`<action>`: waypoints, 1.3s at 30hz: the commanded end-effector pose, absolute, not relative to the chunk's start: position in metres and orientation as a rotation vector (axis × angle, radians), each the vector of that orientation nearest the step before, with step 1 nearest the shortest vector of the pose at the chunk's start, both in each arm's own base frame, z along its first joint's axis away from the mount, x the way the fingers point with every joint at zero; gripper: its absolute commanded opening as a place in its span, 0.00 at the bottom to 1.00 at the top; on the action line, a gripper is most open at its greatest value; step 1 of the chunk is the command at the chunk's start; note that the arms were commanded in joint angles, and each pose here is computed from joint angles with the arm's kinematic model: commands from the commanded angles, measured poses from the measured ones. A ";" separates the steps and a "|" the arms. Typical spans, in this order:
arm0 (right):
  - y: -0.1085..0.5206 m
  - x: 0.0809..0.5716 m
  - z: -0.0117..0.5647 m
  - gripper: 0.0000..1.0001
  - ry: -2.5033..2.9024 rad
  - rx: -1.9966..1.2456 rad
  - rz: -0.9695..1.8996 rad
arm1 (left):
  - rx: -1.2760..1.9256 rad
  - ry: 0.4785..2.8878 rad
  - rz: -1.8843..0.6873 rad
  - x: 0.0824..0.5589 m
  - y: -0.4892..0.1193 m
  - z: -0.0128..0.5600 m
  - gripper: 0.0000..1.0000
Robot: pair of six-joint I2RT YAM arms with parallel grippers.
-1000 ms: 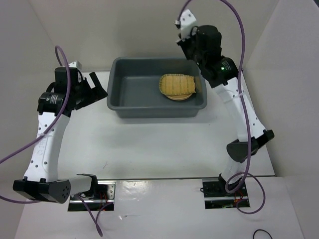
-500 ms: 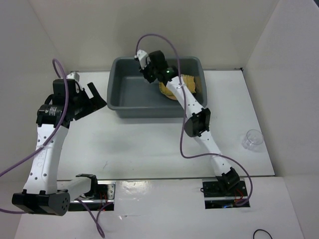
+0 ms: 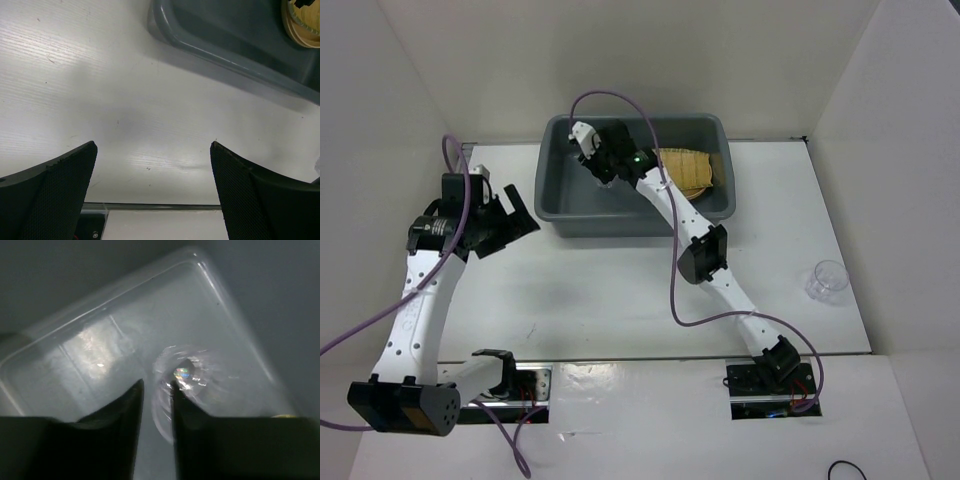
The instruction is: Place the mixed dishes into the plastic bin
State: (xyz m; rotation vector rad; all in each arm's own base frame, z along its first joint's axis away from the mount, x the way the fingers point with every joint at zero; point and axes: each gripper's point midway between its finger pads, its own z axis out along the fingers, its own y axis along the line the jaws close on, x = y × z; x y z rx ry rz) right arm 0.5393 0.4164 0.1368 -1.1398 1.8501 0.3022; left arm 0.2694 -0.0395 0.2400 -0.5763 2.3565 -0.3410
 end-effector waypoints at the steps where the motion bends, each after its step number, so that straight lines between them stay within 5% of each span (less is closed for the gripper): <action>1: 0.425 0.550 0.153 0.36 1.765 -1.110 0.236 | -0.587 2.362 -0.355 0.275 -0.040 0.235 1.00; 3: 0.422 0.555 0.176 0.57 1.717 -1.091 0.198 | -0.586 2.359 -0.355 0.281 -0.040 0.233 1.00; 8: 0.402 0.556 0.285 0.79 1.555 -0.974 0.103 | -0.572 2.349 -0.354 0.293 -0.040 0.235 1.00; 13: 0.269 0.546 0.421 0.83 1.557 -0.674 0.033 | -0.556 2.314 -0.373 0.297 -0.042 0.244 1.00; 14: 0.236 0.541 0.412 0.81 1.657 -0.641 0.020 | -0.556 2.314 -0.373 0.297 -0.042 0.244 1.00; 17: 0.117 0.525 0.413 0.49 1.845 -0.480 0.000 | -0.545 2.277 -0.381 0.292 -0.042 0.252 1.00; 19: 0.042 0.478 0.414 0.46 2.006 -0.327 -0.046 | -0.543 2.273 -0.382 0.289 -0.042 0.253 1.00; 20: 0.023 0.472 0.366 0.47 2.175 -0.372 -0.075 | -0.562 2.290 -0.383 0.283 -0.042 0.246 1.00; 24: -0.052 0.389 0.346 0.52 2.280 -0.371 -0.066 | -0.573 2.317 -0.432 0.276 -0.049 0.233 1.00; 29: -0.072 0.312 0.265 0.62 2.402 -0.377 -0.179 | -0.575 2.341 -0.446 0.280 -0.056 0.227 1.00; 34: -0.091 0.275 0.161 0.63 2.614 -0.169 -0.228 | -0.547 2.324 -0.478 0.281 -0.062 0.240 1.00; 39: -0.114 0.270 0.153 0.63 2.585 0.024 -0.385 | -0.516 2.366 -0.453 0.271 -0.060 0.239 1.00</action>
